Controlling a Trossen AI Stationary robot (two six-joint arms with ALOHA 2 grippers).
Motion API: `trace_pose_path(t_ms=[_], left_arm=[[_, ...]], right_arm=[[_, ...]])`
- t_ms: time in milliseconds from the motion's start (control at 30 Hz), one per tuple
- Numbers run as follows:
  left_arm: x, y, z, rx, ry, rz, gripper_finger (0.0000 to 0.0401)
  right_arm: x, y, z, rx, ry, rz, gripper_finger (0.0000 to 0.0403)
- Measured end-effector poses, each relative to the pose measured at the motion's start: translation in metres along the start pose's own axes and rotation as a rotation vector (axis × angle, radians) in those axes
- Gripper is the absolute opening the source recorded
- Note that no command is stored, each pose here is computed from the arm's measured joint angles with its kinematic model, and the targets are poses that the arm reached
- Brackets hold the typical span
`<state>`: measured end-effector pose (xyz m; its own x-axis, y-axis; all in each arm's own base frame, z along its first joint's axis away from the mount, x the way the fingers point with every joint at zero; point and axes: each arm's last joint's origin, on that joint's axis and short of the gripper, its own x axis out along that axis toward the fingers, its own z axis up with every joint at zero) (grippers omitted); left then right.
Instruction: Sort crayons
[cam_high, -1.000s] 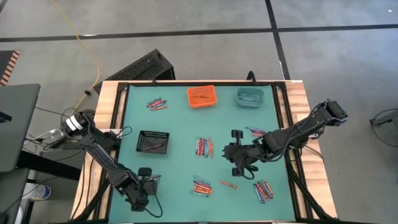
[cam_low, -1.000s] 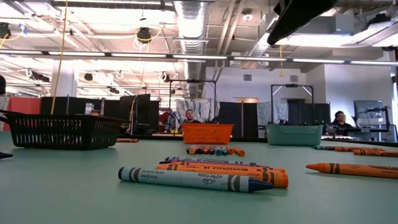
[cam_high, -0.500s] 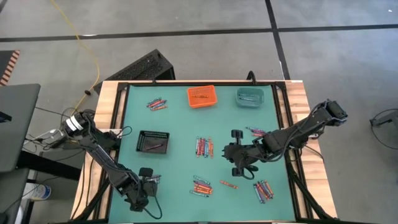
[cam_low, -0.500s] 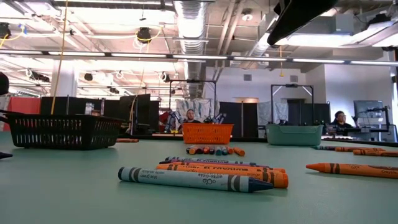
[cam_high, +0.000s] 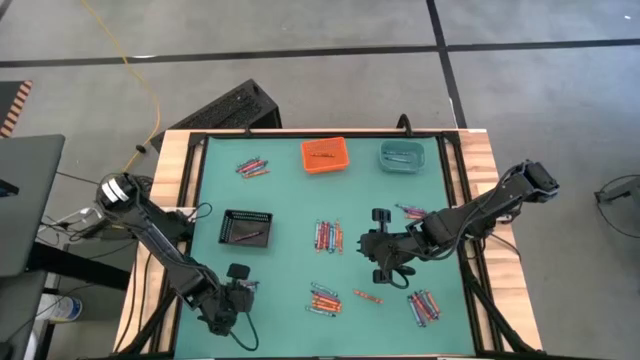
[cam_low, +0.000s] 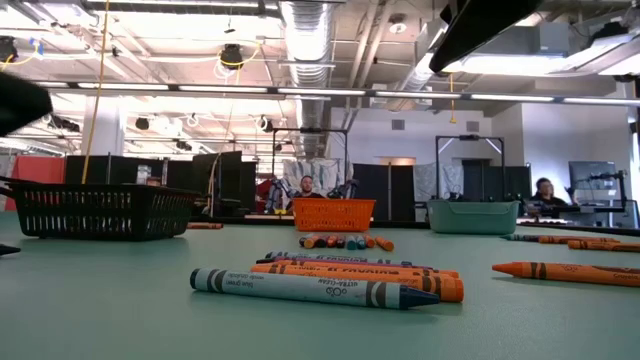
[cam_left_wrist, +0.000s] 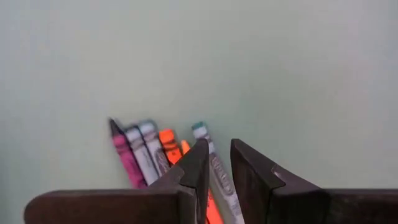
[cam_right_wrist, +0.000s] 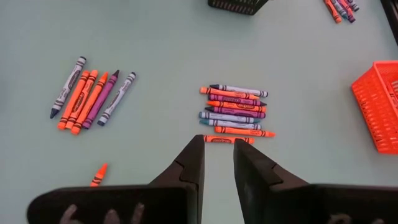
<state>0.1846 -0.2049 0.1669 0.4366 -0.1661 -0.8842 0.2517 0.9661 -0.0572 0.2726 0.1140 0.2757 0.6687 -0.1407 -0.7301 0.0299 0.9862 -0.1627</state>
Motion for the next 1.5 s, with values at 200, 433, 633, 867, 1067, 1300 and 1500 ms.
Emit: trace_pose_path(t_ms=[200, 433, 633, 867, 1067, 1300, 1500], left_arm=[[-0.039, 0.010, 0.012, 0.038, -0.230, 0.112, 0.0054], [-0.073, 0.017, 0.015, -0.035, -0.334, 0.036, 0.0054], [-0.051, -0.001, 0.006, -0.078, -0.186, -0.071, 0.0054], [0.000, -0.013, -0.008, -0.094, 0.041, -0.055, 0.0054], [0.018, -0.010, -0.011, -0.088, 0.115, -0.041, 0.0054], [0.007, -0.009, -0.006, -0.084, 0.073, -0.065, 0.0054], [-0.001, -0.006, -0.004, -0.100, 0.036, -0.038, 0.0054]], right_arm=[[0.000, 0.001, 0.002, 0.003, -0.023, 0.006, 0.0079], [0.001, 0.001, 0.001, 0.004, -0.025, 0.006, 0.0079], [0.004, 0.001, -0.003, -0.002, -0.013, 0.001, 0.0079], [0.005, 0.001, -0.003, 0.000, -0.016, 0.002, 0.0079], [0.005, 0.001, -0.003, 0.002, -0.016, 0.000, 0.0079], [0.006, -0.001, -0.003, 0.005, -0.014, -0.003, 0.0079], [0.005, -0.001, -0.003, 0.005, -0.013, -0.002, 0.0079]])
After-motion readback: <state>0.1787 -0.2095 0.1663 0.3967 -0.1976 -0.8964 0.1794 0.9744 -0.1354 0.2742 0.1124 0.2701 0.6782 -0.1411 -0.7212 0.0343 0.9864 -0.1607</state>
